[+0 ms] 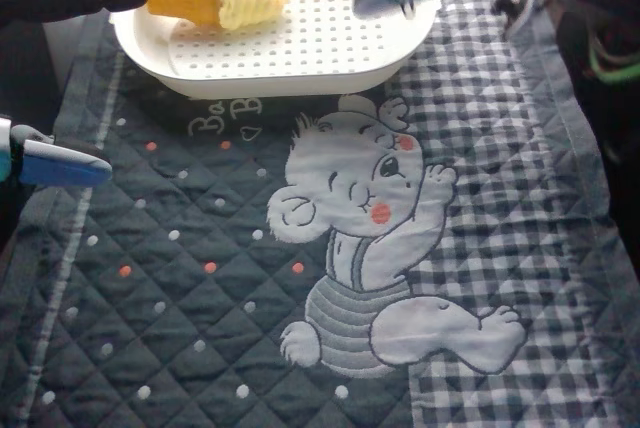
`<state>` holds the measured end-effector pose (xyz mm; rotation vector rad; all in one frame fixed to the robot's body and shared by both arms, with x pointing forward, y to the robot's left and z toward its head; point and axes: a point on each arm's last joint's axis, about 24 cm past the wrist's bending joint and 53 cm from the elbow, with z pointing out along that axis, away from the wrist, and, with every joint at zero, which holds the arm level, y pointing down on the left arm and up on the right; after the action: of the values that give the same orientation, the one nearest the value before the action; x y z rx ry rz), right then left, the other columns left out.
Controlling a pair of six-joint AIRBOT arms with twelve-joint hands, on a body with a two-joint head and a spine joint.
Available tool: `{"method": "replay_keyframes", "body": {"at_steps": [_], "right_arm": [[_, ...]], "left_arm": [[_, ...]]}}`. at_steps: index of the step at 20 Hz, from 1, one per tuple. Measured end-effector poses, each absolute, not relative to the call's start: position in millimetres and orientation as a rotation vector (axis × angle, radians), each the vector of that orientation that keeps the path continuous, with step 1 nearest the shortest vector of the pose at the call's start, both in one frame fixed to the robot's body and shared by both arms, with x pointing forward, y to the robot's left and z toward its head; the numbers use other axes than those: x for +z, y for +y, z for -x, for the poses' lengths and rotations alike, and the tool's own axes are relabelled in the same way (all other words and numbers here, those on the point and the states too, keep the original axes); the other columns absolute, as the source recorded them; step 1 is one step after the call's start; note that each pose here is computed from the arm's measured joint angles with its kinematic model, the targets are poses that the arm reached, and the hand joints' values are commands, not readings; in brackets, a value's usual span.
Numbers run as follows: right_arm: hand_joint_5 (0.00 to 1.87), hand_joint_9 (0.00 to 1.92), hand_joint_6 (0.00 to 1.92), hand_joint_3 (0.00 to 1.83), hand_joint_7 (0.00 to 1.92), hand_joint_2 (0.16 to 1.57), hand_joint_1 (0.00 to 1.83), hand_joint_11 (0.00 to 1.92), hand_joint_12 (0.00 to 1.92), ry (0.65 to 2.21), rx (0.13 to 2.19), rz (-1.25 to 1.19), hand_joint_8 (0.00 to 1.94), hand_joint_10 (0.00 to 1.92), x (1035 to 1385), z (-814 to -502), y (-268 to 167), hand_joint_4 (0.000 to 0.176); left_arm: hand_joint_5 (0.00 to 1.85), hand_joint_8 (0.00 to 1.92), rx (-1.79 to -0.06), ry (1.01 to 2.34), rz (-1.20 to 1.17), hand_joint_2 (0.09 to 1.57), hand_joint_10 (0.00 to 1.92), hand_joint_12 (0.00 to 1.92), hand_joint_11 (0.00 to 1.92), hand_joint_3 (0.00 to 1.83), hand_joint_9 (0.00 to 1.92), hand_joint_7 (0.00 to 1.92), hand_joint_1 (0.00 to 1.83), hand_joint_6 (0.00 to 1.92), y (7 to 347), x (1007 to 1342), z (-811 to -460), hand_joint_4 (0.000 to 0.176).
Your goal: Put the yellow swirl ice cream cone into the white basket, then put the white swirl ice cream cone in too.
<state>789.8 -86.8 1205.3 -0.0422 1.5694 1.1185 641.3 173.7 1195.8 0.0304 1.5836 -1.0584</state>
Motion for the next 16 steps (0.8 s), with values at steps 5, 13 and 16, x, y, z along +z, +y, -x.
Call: {"method": "replay_keyframes", "body": {"at_steps": [5, 13, 16], "right_arm": [[0.23, 0.51, 0.01, 0.00, 0.27, 0.89, 0.74, 0.18, 1.43, 1.697, 0.981, 0.000, 0.01, 0.09, 1161, -817, -74, 0.138], [0.00, 0.00, 0.00, 0.01, 0.00, 0.87, 0.57, 0.00, 0.01, 1.672, 1.041, -0.019, 0.00, 0.00, 1178, -806, -85, 0.176], [0.00, 0.00, 0.00, 0.00, 0.00, 0.85, 0.63, 0.00, 0.00, 1.530, 1.231, -0.042, 0.00, 0.00, 1228, -773, -94, 0.176]], "left_arm": [[0.34, 0.00, -1.097, 1.568, -0.034, 0.82, 0.01, 0.67, 0.00, 0.00, 0.19, 0.20, 0.87, 0.00, 160, 1197, -647, 0.014], [0.27, 0.00, -1.112, 1.565, -0.009, 0.82, 0.00, 0.75, 0.00, 0.00, 0.21, 0.19, 0.80, 0.00, 166, 1196, -642, 0.000], [0.32, 0.01, -1.135, 1.487, 0.074, 0.82, 0.02, 0.51, 0.00, 0.00, 0.17, 0.23, 0.88, 0.02, 185, 1209, -640, 0.000]]}}
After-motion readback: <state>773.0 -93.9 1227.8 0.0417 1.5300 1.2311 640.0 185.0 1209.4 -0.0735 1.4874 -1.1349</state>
